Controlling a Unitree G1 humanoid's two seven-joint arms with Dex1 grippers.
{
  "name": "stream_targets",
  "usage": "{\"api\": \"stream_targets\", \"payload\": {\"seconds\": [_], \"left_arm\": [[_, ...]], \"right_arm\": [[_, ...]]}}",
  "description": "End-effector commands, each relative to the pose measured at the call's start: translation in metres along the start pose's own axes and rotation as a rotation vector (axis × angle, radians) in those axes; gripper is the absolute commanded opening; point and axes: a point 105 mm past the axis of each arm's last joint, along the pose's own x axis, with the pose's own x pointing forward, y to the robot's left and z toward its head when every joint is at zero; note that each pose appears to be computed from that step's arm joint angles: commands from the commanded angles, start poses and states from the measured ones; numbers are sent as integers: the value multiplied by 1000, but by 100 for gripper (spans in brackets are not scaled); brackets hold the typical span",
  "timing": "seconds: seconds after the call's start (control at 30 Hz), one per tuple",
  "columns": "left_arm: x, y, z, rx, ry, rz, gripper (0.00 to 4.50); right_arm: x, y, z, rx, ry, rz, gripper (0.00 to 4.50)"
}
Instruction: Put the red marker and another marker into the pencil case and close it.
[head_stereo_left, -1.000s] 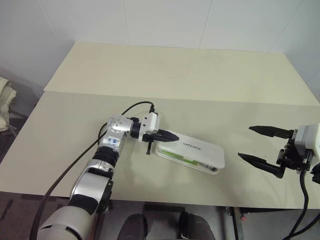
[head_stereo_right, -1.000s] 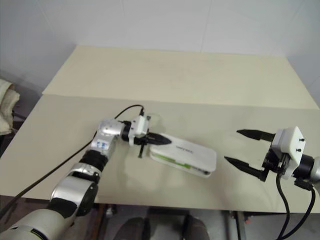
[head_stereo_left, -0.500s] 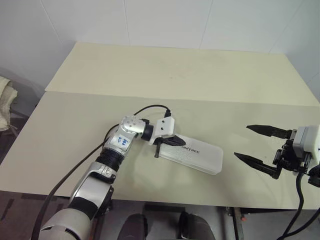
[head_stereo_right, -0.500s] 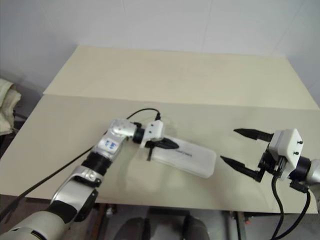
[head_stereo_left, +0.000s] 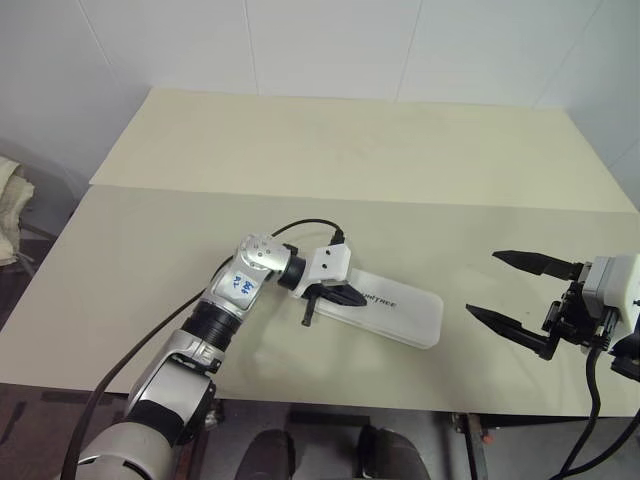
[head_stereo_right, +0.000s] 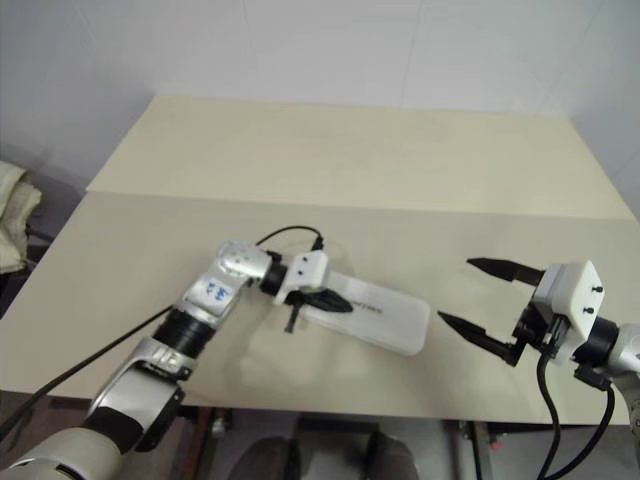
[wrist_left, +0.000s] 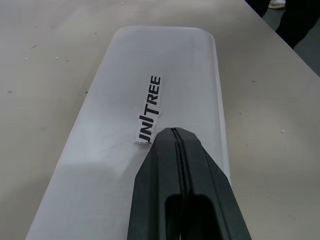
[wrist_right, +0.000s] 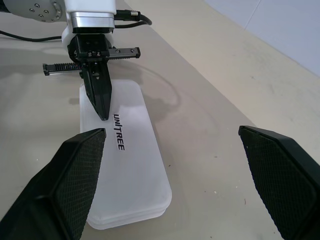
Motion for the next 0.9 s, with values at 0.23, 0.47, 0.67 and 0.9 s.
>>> {"api": "stream_targets", "payload": {"seconds": [0.23,0.47,0.67,0.9], "left_arm": [[-49,4,10,-154,-252,133,1],[-107,-7,7,-179,-304,254,131],[-135,-20,6,-195,-318,331,343],[-131,-21,14,-162,-341,370,448]], "right_arm": [[2,-5,7,-20,-45,19,450],[9,-13,-3,6,-44,59,450],[21,-20,-6,13,-61,116,450],[33,-20,-7,7,-79,192,450]]}}
